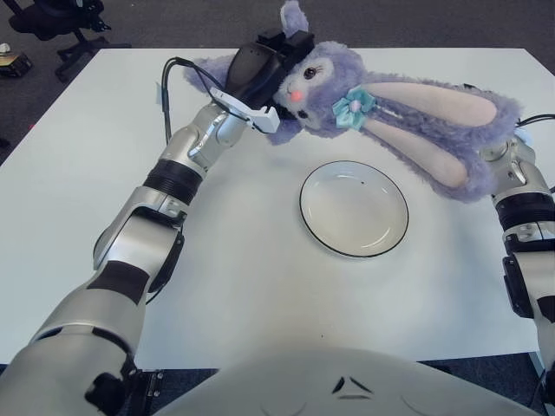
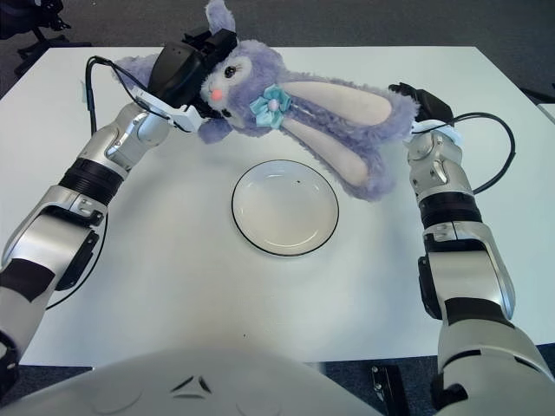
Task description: Put the doll into the plate.
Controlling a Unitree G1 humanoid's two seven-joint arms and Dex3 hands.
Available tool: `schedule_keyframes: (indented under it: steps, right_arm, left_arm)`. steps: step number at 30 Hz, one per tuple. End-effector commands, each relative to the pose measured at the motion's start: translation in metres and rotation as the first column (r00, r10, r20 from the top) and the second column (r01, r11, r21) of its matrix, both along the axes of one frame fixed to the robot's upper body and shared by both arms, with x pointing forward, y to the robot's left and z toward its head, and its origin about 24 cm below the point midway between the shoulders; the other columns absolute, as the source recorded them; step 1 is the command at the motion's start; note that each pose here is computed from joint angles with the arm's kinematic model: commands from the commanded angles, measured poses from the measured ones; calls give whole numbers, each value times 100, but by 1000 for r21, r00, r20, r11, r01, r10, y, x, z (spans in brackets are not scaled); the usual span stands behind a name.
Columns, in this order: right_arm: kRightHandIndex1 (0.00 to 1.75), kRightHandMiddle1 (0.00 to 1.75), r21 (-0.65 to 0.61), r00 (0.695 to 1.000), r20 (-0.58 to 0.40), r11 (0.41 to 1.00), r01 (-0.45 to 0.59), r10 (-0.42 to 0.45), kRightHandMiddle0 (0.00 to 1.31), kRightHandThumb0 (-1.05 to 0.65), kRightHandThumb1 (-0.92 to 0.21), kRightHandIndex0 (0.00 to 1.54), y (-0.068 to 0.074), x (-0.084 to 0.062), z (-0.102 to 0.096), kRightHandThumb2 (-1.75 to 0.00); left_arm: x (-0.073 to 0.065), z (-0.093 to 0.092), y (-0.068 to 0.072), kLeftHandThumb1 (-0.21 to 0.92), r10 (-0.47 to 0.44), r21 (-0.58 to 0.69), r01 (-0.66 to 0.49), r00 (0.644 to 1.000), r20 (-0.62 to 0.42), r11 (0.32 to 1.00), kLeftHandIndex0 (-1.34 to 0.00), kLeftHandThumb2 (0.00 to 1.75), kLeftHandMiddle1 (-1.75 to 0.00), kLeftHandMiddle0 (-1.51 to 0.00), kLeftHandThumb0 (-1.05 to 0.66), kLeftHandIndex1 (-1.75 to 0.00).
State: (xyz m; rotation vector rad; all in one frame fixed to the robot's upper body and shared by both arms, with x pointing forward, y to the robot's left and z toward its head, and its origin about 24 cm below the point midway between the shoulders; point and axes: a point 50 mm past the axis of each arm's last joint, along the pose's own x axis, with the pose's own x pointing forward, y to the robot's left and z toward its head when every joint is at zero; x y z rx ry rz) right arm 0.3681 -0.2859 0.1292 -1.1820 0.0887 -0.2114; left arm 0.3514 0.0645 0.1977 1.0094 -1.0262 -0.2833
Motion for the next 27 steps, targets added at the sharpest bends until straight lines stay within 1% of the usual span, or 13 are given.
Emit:
schedule_keyframes:
  steps: [1,8,15,17,20,27]
  right_arm:
    - [1,3,4,1000,20,1000,17,-17,42,-58,-92,53,-3,3,8,-59]
    - [1,3,7,999,8,999,33,-33,41,-57,-92,54,-4,5,6,-58]
    - [1,3,4,999,6,999,38,-38,42,-56,-92,54,-5,5,4,-58]
    - [1,3,4,999,6,999,39,-39,42,-56,-92,54,-5,5,4,-58]
    - [1,3,3,999,5,999,41,-41,42,-56,-92,54,-5,5,3,-58]
    - [1,3,2,999,3,999,46,-46,42,-56,-92,55,-6,6,2,-58]
  left_arm:
    - [-1,9,-9,42,-48,-12,48,999,13,999,-66,98,-175,-85,10,-175]
    - [-4,6,-22,39,-95,-18,95,995,-41,995,-66,106,-175,-85,13,-175]
    - [-6,4,-29,38,-121,-21,119,984,-133,993,-66,108,-175,-85,14,-175]
    - [-6,4,-29,38,-125,-21,123,982,-145,992,-66,108,-175,-85,14,-175]
    - [-8,2,-32,38,-152,-27,150,972,-179,988,-65,108,-175,-85,14,-175]
    - [-9,-3,-37,38,-199,-27,197,958,-206,980,-65,109,-175,-84,15,-175]
